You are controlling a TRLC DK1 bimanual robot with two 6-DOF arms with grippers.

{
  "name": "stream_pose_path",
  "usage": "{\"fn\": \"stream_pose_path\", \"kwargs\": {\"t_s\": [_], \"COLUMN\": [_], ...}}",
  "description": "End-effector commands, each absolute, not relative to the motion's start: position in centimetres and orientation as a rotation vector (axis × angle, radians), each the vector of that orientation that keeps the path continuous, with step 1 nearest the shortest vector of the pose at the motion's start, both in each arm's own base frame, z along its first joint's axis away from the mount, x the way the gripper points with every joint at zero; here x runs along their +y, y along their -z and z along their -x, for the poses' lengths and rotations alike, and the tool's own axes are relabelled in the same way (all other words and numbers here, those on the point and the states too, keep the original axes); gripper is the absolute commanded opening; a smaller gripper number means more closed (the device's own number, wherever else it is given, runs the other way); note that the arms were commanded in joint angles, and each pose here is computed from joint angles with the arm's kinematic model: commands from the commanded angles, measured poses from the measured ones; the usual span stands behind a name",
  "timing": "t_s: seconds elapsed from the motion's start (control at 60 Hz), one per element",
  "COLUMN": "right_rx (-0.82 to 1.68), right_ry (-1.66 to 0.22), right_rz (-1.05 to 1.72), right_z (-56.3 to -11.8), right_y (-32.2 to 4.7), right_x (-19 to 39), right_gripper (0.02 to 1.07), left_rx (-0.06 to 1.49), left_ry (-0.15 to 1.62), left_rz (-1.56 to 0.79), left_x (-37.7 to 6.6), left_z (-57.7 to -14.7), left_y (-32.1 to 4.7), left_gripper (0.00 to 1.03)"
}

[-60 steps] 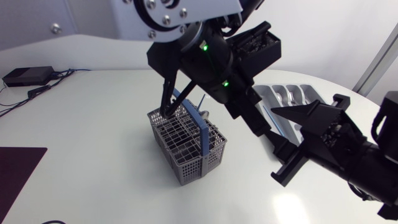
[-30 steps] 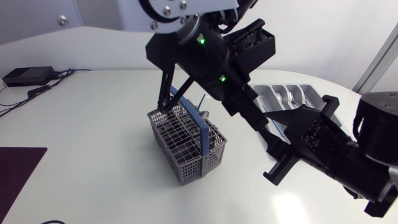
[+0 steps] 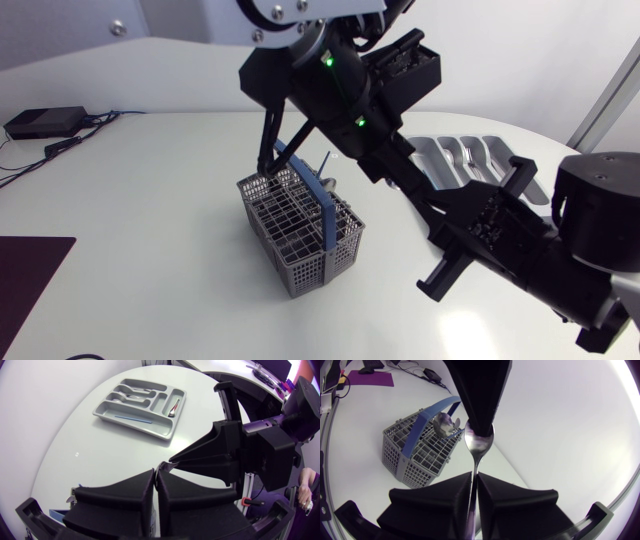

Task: Unload the cutlery basket into the drawer organizer.

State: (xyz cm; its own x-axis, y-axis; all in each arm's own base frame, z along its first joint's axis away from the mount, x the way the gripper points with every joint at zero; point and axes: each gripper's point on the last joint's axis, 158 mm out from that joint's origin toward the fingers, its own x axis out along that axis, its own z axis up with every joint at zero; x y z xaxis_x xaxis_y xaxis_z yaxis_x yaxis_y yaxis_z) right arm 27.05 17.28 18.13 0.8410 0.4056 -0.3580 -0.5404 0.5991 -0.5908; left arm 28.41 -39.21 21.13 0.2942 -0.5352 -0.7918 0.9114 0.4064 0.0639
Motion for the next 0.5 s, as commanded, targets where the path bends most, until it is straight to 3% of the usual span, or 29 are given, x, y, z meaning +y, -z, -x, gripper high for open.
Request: {"fn": "stream_pose_path", "kwargs": {"t_s": [0.0, 0.217, 0.317, 0.45, 0.483], "right_rx": [0.186, 0.197, 0.202, 0.207, 0.208], "right_ry": [-0.555, -0.566, -0.581, -0.606, -0.612], "right_rz": [0.764, 0.77, 0.774, 0.785, 0.782], "right_z": [-27.1, -26.9, -26.6, -26.2, -26.1], "right_y": [-18.7, -18.3, -18.0, -17.5, -17.3], "right_x": [17.5, 17.5, 17.6, 17.5, 17.4], "right_gripper": [0.08, 0.08, 0.08, 0.08, 0.08], "left_rx": [0.782, 0.795, 0.791, 0.761, 0.754], "left_ry": [1.038, 1.047, 1.053, 1.043, 1.041], "left_rz": [-0.533, -0.51, -0.483, -0.461, -0.457], "left_x": [-39.7, -40.0, -40.1, -39.7, -39.6], "left_z": [-28.8, -28.7, -28.8, -29.3, -29.3], "left_y": [-21.7, -21.7, -22.3, -23.8, -24.1], "left_gripper": [0.03, 0.06, 0.33, 0.77, 0.83]}}
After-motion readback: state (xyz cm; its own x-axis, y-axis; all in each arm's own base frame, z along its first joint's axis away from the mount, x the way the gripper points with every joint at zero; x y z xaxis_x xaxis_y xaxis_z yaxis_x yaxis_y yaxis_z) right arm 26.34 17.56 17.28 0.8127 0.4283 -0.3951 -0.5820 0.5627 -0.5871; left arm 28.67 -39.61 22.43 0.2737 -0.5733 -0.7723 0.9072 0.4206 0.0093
